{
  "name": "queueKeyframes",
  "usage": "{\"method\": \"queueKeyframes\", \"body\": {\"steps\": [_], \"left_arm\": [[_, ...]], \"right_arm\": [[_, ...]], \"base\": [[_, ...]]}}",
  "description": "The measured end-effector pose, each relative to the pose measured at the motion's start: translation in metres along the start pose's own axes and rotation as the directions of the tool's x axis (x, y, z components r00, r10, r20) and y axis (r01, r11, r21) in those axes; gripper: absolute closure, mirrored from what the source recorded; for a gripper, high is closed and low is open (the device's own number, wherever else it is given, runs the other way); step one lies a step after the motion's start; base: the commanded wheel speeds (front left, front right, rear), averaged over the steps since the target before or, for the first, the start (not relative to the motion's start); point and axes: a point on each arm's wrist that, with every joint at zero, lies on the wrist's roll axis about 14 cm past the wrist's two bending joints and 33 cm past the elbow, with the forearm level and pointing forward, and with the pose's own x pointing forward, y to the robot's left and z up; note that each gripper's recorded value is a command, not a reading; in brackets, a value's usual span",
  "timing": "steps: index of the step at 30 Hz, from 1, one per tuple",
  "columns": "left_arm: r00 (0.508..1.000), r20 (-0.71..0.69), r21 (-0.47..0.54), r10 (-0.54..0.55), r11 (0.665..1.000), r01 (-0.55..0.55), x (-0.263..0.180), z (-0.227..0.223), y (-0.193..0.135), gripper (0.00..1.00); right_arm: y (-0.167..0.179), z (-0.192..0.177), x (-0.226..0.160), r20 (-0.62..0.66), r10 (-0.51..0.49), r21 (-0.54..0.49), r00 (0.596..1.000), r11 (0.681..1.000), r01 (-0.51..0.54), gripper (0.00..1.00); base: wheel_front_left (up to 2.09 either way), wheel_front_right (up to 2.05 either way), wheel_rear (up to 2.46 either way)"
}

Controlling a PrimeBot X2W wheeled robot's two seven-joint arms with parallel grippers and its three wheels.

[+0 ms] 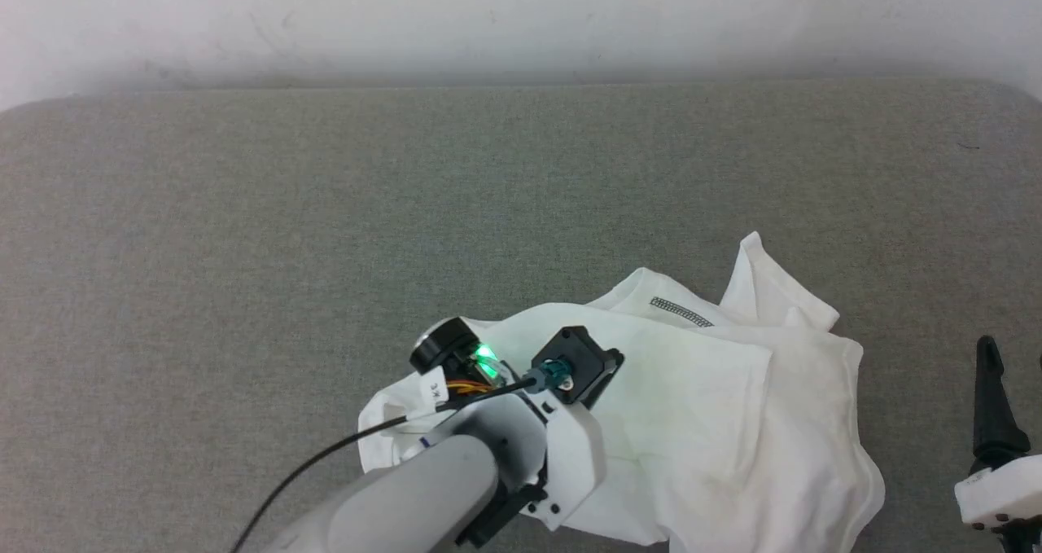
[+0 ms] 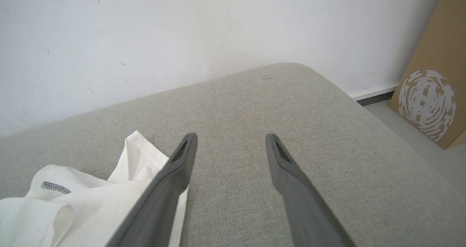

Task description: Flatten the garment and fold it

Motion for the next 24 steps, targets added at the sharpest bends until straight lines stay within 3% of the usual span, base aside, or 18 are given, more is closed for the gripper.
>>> {"method": "queueKeyframes", "body": {"steps": [2,7,13,24], "left_arm": [[1.0,-0.024,0.028,0.003,1.0,-0.002,-0.007,-0.004,0.005,0.0],[0.991,-0.135,0.09,-0.019,0.995,0.031,-0.024,-0.029,0.009,0.0],[0.965,-0.25,0.08,-0.079,0.992,0.102,-0.039,-0.06,-0.007,0.0],[0.959,-0.278,0.11,-0.062,0.989,0.096,-0.037,-0.073,-0.003,0.0]], "right_arm": [[0.001,0.0,0.001,0.0,0.003,-0.001,1.0,1.0,-0.003,0.0],[0.003,-0.003,0.004,-0.011,0.008,-0.005,1.0,1.0,-0.008,0.0],[0.005,-0.008,0.009,-0.027,0.013,-0.01,1.0,1.0,-0.013,0.0],[0.005,-0.013,0.013,-0.042,0.008,-0.013,0.999,1.0,-0.009,0.0]], "base": [[0.0,0.0,0.0],[0.0,0.0,0.0],[0.0,0.0,0.0],[0.0,0.0,0.0]]}}
